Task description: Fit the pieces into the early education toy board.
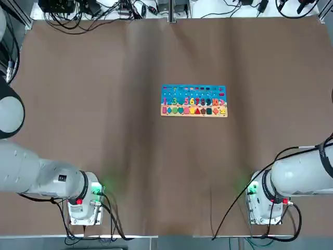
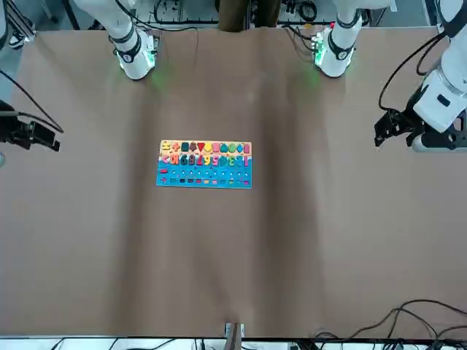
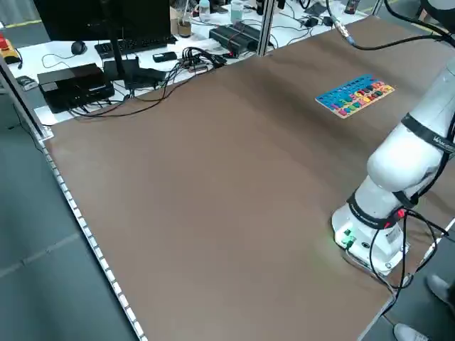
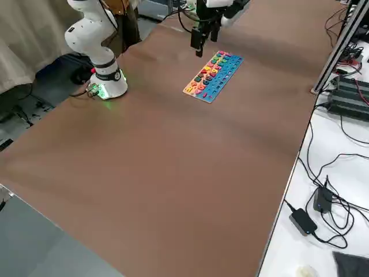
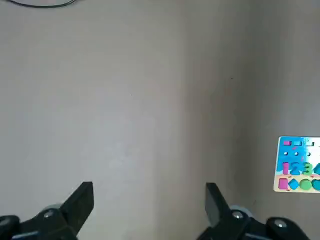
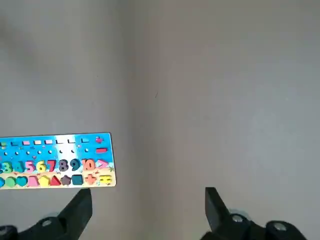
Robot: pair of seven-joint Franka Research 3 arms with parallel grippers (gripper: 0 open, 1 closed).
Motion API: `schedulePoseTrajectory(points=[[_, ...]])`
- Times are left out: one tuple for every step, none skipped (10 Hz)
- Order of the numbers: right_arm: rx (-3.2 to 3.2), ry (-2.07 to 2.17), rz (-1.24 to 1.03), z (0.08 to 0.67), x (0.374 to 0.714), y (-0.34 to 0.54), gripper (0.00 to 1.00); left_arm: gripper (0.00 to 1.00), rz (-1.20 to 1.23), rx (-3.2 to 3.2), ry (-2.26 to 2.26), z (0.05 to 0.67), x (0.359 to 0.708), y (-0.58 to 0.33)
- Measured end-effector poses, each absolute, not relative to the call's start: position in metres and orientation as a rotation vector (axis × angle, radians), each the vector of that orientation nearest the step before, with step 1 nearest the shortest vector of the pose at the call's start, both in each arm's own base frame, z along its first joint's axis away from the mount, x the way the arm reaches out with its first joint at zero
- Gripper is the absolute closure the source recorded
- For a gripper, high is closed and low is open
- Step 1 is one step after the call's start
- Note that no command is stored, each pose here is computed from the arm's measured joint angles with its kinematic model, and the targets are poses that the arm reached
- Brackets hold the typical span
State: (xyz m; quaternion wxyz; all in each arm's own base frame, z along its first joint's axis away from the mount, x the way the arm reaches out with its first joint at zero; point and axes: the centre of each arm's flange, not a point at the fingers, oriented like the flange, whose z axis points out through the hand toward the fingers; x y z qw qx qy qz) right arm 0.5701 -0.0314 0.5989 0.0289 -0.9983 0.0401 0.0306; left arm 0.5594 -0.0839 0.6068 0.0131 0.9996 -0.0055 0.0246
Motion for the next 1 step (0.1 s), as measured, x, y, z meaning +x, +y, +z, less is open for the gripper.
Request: schedulePoseTrajectory(points=[[-3.087,0.115,0.091,0.6005,0.5684,-0.0291,0.00,0.01,0.074,3.115,-0.022,0.6067,0.5589,-0.0858]])
